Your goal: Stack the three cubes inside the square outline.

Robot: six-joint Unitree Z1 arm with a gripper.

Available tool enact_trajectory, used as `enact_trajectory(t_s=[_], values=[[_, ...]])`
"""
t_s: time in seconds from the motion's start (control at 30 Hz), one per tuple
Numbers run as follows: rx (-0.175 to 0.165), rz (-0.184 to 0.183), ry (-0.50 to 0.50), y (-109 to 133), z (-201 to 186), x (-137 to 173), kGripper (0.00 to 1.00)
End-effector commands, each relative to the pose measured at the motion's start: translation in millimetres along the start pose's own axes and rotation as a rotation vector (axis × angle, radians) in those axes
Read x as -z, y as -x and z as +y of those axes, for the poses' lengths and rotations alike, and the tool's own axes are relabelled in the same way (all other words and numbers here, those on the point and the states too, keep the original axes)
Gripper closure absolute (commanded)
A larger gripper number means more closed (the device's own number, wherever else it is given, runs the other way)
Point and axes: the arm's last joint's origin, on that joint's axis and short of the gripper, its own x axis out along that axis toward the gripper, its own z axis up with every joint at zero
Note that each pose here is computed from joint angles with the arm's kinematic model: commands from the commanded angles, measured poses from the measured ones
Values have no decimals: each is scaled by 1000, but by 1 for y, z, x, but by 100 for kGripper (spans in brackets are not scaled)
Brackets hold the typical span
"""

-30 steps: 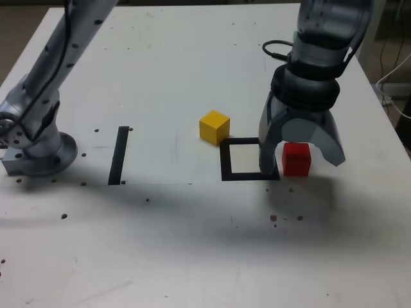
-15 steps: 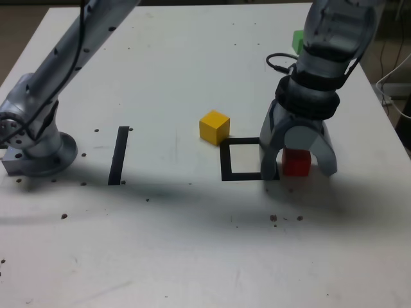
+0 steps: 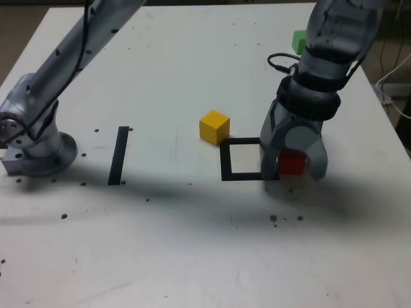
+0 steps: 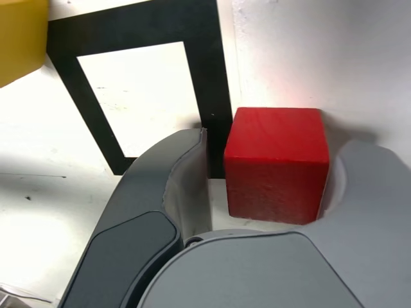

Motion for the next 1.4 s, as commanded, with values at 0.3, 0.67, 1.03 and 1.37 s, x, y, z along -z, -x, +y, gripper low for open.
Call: enact_trajectory(t_s=[0.3,0.67,1.03,1.37], values=[[-11,25,6,2,1,6,69],[-38,39,26,16,-1,31,69],[-29,50,40,16,-2,52,69],[-5,25,42,10,-3,68,69]])
